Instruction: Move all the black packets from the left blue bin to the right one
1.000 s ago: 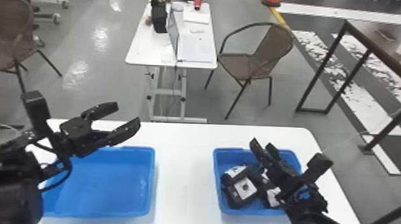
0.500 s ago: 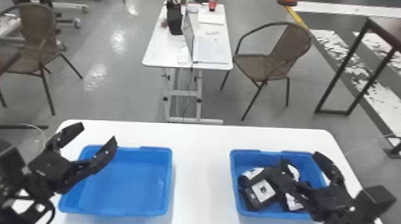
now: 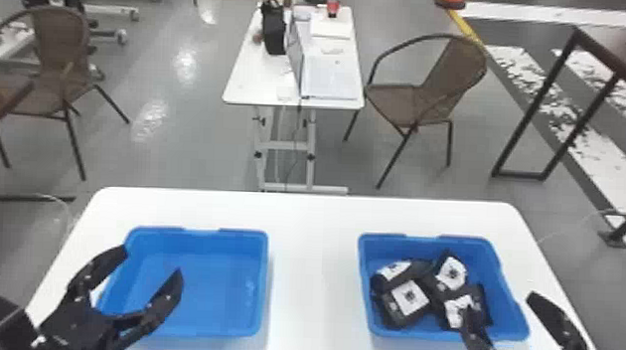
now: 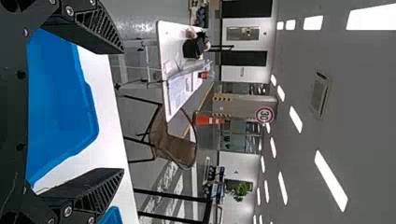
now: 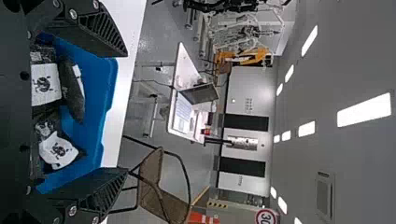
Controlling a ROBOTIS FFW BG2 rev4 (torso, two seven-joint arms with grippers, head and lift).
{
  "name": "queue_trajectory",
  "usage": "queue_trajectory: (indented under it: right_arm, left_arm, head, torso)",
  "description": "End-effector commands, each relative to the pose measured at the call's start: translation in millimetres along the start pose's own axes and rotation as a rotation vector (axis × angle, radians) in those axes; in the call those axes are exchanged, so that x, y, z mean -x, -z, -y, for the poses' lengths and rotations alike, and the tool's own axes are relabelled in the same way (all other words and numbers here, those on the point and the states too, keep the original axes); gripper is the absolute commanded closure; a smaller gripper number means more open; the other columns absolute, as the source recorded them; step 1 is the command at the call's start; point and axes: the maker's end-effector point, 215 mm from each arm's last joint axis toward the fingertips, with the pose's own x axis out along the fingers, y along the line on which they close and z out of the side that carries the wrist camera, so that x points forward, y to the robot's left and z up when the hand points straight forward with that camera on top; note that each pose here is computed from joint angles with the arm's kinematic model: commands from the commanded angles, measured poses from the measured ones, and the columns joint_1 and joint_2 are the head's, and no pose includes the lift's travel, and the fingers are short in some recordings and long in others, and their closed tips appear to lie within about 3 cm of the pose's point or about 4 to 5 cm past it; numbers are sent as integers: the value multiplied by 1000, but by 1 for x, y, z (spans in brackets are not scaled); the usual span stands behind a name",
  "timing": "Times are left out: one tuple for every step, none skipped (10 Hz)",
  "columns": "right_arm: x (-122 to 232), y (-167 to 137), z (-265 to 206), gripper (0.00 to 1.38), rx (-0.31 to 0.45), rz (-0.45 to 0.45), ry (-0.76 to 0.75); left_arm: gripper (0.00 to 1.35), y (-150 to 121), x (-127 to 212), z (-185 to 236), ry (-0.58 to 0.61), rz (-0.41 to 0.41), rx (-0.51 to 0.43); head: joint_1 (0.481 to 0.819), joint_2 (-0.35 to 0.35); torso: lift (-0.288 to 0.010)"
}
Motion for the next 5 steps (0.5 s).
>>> queue_trajectory:
  right_arm:
    - [9, 0, -2, 153, -8, 4, 5]
    - [13, 0, -2, 153, -14, 3, 6]
    - [17, 2, 1, 153, -25, 0, 15]
    - [18, 2, 3, 153, -31, 2, 23]
    - [18, 1, 3, 153, -29, 1, 22]
  left_arm:
    - [139, 7, 5, 11, 0, -10, 12]
    - [139, 13, 11, 11, -22, -26, 25]
    - [139, 15, 12, 12, -32, -29, 46]
    - [139, 14, 10, 12, -34, -30, 51]
    - [139, 13, 7, 14, -32, -27, 57]
  head:
    - [695, -52]
    - [695, -61]
    - [695, -65]
    - [695, -70]
    - [695, -74]
  torso:
    - [0]
    - [0]
    - [0]
    - [0]
    - [0]
